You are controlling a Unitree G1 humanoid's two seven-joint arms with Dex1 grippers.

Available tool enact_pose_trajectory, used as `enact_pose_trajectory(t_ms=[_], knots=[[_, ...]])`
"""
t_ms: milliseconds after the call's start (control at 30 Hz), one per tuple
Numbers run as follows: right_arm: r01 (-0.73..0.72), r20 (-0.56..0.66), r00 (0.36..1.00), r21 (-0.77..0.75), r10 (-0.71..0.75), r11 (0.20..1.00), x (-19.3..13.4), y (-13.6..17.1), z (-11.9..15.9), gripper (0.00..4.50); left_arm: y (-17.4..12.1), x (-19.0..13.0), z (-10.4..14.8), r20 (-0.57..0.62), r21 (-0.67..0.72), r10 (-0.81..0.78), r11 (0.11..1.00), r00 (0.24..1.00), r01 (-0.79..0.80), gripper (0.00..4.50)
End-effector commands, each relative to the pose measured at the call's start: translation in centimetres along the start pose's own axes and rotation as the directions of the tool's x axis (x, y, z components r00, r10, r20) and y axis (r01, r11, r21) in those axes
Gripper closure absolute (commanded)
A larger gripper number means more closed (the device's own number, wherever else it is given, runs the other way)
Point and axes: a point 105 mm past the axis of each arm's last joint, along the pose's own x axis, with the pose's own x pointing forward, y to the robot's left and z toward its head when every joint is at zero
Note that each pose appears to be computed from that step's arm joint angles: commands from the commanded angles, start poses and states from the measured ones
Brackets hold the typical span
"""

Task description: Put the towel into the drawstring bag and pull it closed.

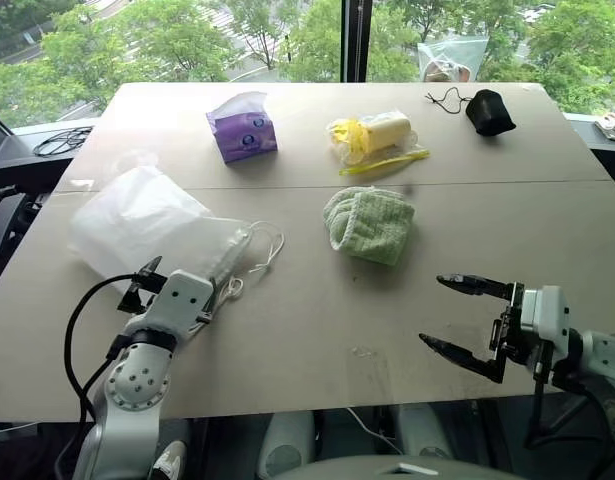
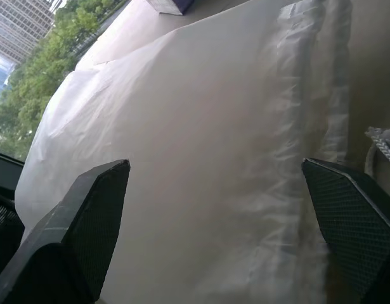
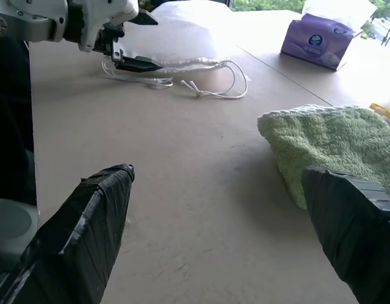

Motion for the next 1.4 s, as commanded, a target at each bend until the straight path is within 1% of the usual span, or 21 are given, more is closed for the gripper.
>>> enact_pose_trajectory(t_ms=[33, 233, 433, 600, 700, 767, 867, 900, 933, 967, 1000, 1067, 1133, 1200, 1267, 1333, 1400], knots=[[-0.016, 0.023, 1.000, -0.034, 0.017, 0.999, 0.2, 0.4, 1.1, 0.00, 0.2, 0.3, 0.4, 0.020, 0.037, 0.011, 0.999, 1.000, -0.012, 0.02], [-0.017, 0.028, 0.999, -0.034, 0.018, 0.999, 0.4, 0.3, 1.3, 0.00, -1.0, 0.5, 1.5, 0.054, 0.012, -0.054, 0.998, 0.997, 0.054, 0.02], [-0.019, 0.033, 0.999, -0.035, 0.020, 0.999, 0.6, 0.3, 1.4, 0.00, -0.3, 0.9, -0.1, -0.019, 0.065, -0.006, 0.998, 1.000, 0.007, 0.02], [-0.014, 0.036, 0.999, -0.044, 0.016, 0.999, 0.8, 0.0, 1.4, 0.00, 0.0, 1.4, 0.1, -0.010, 0.053, 0.013, 0.998, 1.000, -0.012, 0.02], [0.002, 0.039, 0.999, -0.027, -0.001, 1.000, 1.0, -0.5, 1.5, 0.00, 0.7, 1.7, 0.6, 0.012, 0.064, 0.046, 0.997, 0.999, -0.047, 0.83], [0.047, 0.032, 0.998, -0.017, -0.047, 0.999, 1.3, -1.0, 1.4, 0.00, 1.5, 1.8, 0.6, 0.016, 0.086, 0.096, 0.992, 0.995, -0.097, 1.78], [0.130, 0.013, 0.991, -0.031, -0.130, 0.991, 1.8, -2.0, 1.4, 0.00, 2.3, 2.1, 0.8, 0.025, 0.043, 0.114, 0.992, 0.993, -0.115, 3.31], [0.120, -0.040, 0.992, -0.018, -0.121, 0.993, 2.0, -2.0, 0.8, 0.00, 2.6, 2.2, 0.9, 0.024, 0.012, 0.122, 0.992, 0.992, -0.123, 3.81], [0.113, -0.124, 0.986, 0.027, -0.109, 0.993, 2.3, -2.1, -0.1, 0.00, 3.1, 2.3, 1.0, 0.013, -0.039, 0.135, 0.990, 0.991, -0.134, 4.27], [0.112, -0.177, 0.979, 0.072, -0.098, 0.991, 2.4, -2.2, -0.7, 0.00, 3.5, 2.4, 1.0, 0.004, -0.081, 0.141, 0.987, 0.990, -0.140, 4.42], [0.101, -0.195, 0.978, 0.161, -0.069, 0.982, 2.6, -2.2, -1.0, 0.00, 3.9, 2.4, 1.1, -0.004, -0.123, 0.140, 0.983, 0.990, -0.140, 4.42], [0.194, -0.194, 0.968, 0.158, -0.162, 0.968, 3.3, -4.6, -1.2, 0.00, 4.5, 2.6, 1.6, -0.011, -0.230, 0.116, 0.966, 0.993, -0.116, 4.42], [0.285, -0.201, 0.949, 0.204, -0.245, 0.936, 4.2, -6.9, -1.5, 0.00, 4.9, 2.7, 2.5, 0.003, -0.339, 0.063, 0.939, 0.998, -0.058, 4.42], [0.314, -0.205, 0.942, 0.251, -0.267, 0.916, 5.6, -8.2, -1.7, 0.00, 4.9, 2.7, 3.5, 0.025, -0.454, -0.007, 0.891, 1.000, 0.018, 4.42], [0.380, -0.250, 0.917, 0.309, -0.311, 0.872, 7.2, -9.9, -2.8, 0.00, 5.2, 2.8, 4.6, 0.056, -0.554, -0.074, 0.827, 0.996, 0.092, 4.42], [0.424, -0.308, 0.895, 0.368, -0.322, 0.827, 8.7, -10.9, -4.0, 0.00, 5.4, 2.8, 5.6, 0.084, -0.614, -0.132, 0.774, 0.988, 0.155, 4.42], [0.433, -0.331, 0.891, 0.422, -0.310, 0.796, 10.1, -11.3, -4.5, 0.00, 5.6, 2.7, 6.3, 0.098, -0.654, -0.168, 0.732, 0.981, 0.191, 4.42]])
